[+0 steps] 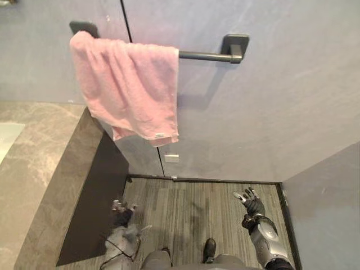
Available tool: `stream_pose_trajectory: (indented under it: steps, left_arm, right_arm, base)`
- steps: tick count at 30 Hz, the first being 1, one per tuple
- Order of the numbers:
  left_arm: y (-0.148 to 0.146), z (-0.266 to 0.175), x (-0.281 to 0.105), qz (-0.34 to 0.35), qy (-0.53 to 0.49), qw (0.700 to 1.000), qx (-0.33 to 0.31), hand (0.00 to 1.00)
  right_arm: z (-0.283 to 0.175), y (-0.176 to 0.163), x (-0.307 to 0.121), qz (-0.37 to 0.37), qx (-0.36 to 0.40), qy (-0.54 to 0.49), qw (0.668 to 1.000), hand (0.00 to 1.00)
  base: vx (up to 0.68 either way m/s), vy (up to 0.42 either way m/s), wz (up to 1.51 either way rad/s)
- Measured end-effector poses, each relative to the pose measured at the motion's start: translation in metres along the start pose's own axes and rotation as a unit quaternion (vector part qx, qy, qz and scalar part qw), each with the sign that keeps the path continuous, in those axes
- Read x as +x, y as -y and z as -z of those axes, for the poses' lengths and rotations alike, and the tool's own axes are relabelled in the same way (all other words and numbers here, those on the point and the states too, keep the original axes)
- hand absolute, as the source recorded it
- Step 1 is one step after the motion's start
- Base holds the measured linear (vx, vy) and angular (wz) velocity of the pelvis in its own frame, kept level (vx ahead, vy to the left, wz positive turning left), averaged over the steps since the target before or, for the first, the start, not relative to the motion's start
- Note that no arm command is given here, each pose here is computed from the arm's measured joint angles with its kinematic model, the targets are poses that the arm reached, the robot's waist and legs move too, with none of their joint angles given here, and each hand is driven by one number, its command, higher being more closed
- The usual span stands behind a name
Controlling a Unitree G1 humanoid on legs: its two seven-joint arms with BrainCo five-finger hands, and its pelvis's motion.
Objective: Organize washtable
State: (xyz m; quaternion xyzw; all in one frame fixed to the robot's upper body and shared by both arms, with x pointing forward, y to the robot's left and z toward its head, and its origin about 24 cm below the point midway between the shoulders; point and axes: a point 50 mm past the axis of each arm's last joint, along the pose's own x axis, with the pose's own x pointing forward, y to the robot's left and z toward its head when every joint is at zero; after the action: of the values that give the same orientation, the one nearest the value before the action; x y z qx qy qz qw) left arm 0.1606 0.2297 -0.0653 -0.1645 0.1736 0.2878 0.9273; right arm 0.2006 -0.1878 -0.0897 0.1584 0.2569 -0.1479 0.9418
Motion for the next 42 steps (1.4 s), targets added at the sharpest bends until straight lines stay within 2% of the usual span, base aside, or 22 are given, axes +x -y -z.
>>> stream_pose_trajectory:
  steps: [5,9,14,20,21,35,42]
  left_arm:
    - [-0.009,-0.06,0.002,-0.03,0.131,0.991,-0.018,0.0]
    - [-0.019,-0.105,0.003,-0.042,0.224,0.974,0.019,0.0]
    - [-0.016,-0.146,0.011,-0.016,0.286,0.956,0.063,0.0]
    - [-0.004,-0.212,0.017,0.037,0.382,0.917,0.11,0.0]
    - [-0.003,-0.238,0.022,0.045,0.41,0.904,0.114,0.0]
    - [-0.02,-0.316,0.055,0.0,0.417,0.903,0.1,0.0]
    - [0.016,-0.336,0.069,0.047,0.407,0.908,0.091,0.0]
  right_arm:
    - [0.01,0.006,-0.006,0.007,-0.011,-0.015,1.0,0.0]
    - [0.011,0.009,-0.007,0.0,-0.023,-0.017,1.0,0.0]
    - [0.014,0.007,-0.008,-0.016,-0.033,-0.024,0.999,0.0]
    - [0.023,0.01,-0.014,-0.026,-0.05,-0.043,0.997,0.0]
    - [0.027,0.014,-0.017,-0.033,-0.068,-0.055,0.996,0.0]
    - [0.053,0.03,-0.037,-0.037,-0.07,-0.1,0.992,0.0]
    - [0.045,0.022,-0.034,-0.05,-0.07,-0.08,0.993,0.0]
  base:
    - [0.0,0.011,0.04]
    - [-0.01,-0.023,-0.05]
    - [-0.04,0.007,-0.11]
    - [-0.06,0.016,-0.03]
    - [0.0,0.015,-0.03]
    - [-0.01,0.014,-0.12]
    - [-0.07,-0.007,-0.18]
